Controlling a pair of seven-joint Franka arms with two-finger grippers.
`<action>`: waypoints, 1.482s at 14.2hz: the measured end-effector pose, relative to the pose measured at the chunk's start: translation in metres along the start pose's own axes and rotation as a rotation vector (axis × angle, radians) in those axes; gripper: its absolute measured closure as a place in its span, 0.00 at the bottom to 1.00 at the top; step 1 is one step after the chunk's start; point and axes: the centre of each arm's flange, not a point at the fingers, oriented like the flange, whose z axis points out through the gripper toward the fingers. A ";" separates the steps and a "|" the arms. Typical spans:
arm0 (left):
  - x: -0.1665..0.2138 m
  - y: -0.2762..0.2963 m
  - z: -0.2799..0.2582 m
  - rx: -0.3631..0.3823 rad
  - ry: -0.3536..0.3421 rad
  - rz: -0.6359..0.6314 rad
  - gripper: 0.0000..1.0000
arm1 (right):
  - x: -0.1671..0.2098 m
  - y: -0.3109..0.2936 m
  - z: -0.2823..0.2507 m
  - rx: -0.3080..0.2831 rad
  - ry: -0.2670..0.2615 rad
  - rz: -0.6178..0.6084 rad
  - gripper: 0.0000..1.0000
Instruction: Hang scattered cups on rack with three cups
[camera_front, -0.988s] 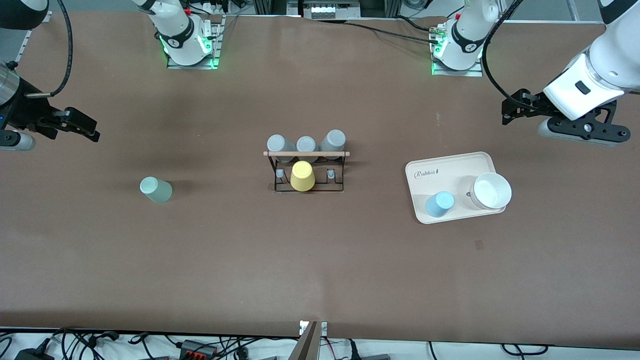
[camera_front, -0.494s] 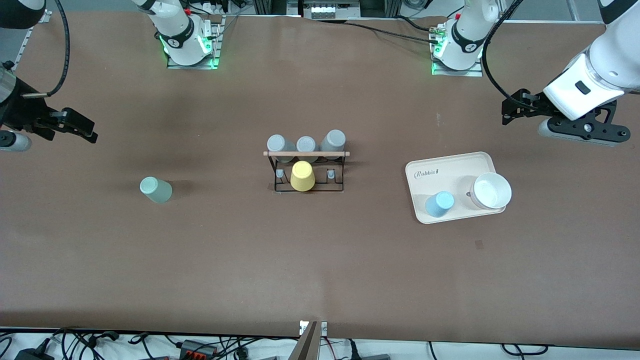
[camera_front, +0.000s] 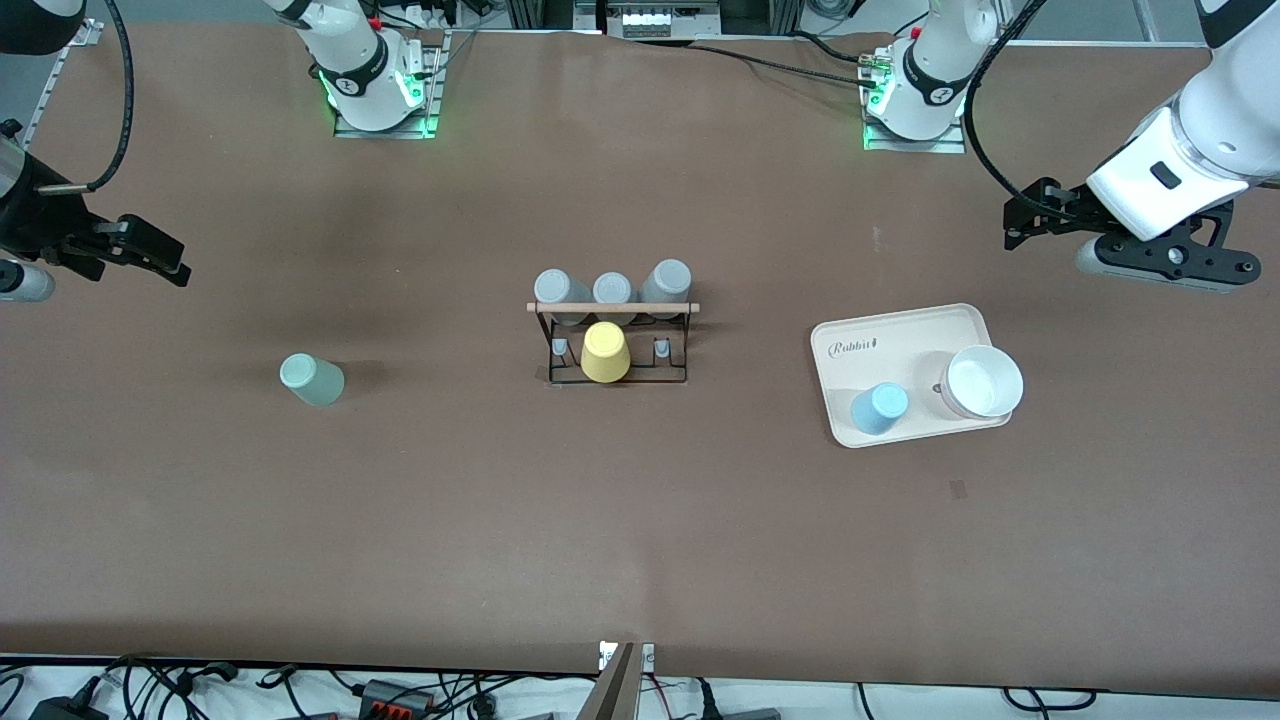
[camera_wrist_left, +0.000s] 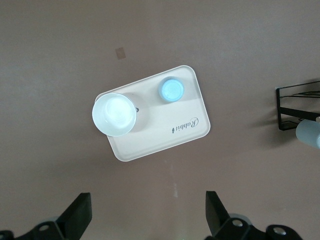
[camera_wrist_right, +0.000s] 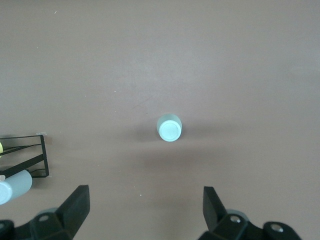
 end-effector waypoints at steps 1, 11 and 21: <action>0.000 0.000 0.000 0.000 0.000 0.000 0.00 | 0.000 0.000 0.000 0.000 0.000 0.000 0.00; 0.000 0.000 0.000 0.000 0.000 0.000 0.00 | 0.003 -0.003 0.007 0.000 -0.009 -0.005 0.00; 0.000 0.000 0.000 0.000 0.002 0.000 0.00 | 0.009 -0.010 0.051 0.002 -0.002 -0.016 0.00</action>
